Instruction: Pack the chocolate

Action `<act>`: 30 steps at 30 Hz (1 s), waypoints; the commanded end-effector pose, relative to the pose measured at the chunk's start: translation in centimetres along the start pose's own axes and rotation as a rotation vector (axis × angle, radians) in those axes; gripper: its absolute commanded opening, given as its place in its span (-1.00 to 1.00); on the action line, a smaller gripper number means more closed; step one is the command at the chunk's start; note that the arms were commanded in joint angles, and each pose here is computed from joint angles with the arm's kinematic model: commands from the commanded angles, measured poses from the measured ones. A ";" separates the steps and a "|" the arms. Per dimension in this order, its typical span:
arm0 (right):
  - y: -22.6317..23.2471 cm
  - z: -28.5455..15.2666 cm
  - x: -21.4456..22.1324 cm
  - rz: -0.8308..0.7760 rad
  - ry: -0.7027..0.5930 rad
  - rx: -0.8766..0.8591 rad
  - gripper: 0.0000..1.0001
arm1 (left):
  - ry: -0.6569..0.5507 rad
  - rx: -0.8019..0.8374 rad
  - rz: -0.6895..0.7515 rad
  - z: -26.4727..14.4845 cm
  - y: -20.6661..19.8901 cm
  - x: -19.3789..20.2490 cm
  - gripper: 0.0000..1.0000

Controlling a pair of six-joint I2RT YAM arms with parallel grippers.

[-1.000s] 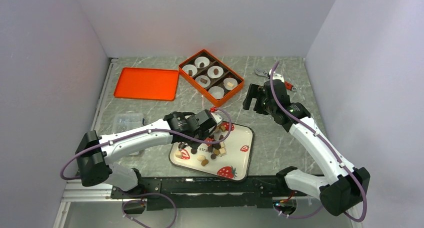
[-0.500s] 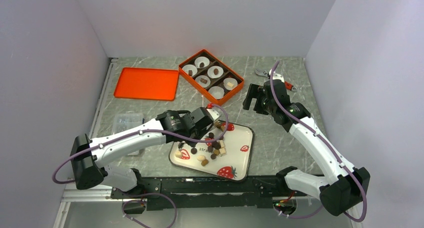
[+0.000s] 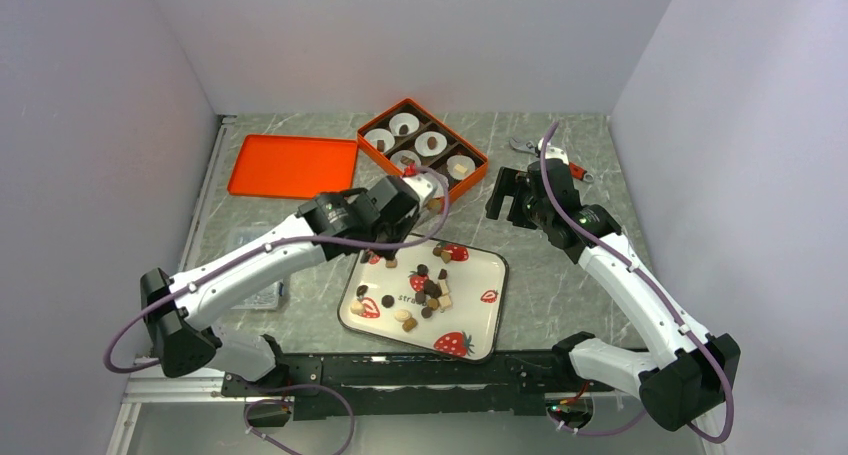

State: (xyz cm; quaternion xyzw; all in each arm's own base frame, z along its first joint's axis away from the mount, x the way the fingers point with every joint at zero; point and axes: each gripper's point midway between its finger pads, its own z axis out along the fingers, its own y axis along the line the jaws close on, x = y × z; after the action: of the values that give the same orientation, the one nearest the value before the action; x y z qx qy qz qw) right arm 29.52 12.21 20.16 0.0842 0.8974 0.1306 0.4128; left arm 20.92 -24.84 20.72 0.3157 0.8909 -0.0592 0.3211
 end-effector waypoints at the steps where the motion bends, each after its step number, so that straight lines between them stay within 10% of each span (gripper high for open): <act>1: 0.2 -0.9 -1.6 0.002 -0.062 -0.011 0.99 | -0.108 -0.010 -0.068 -0.3 1.5 -5.2 -0.40; 30: 0.3 -0.2 -1.7 -0.018 -0.057 -0.014 0.99 | 0.007 -0.065 -0.113 10.3 5.7 -10.1 -0.40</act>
State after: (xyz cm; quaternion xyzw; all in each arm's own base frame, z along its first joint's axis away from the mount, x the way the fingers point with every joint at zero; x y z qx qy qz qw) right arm 29.54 12.10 20.22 0.0762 0.8975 0.1271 0.4153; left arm 34.42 -27.95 18.47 0.2544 0.9191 -0.0343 0.2989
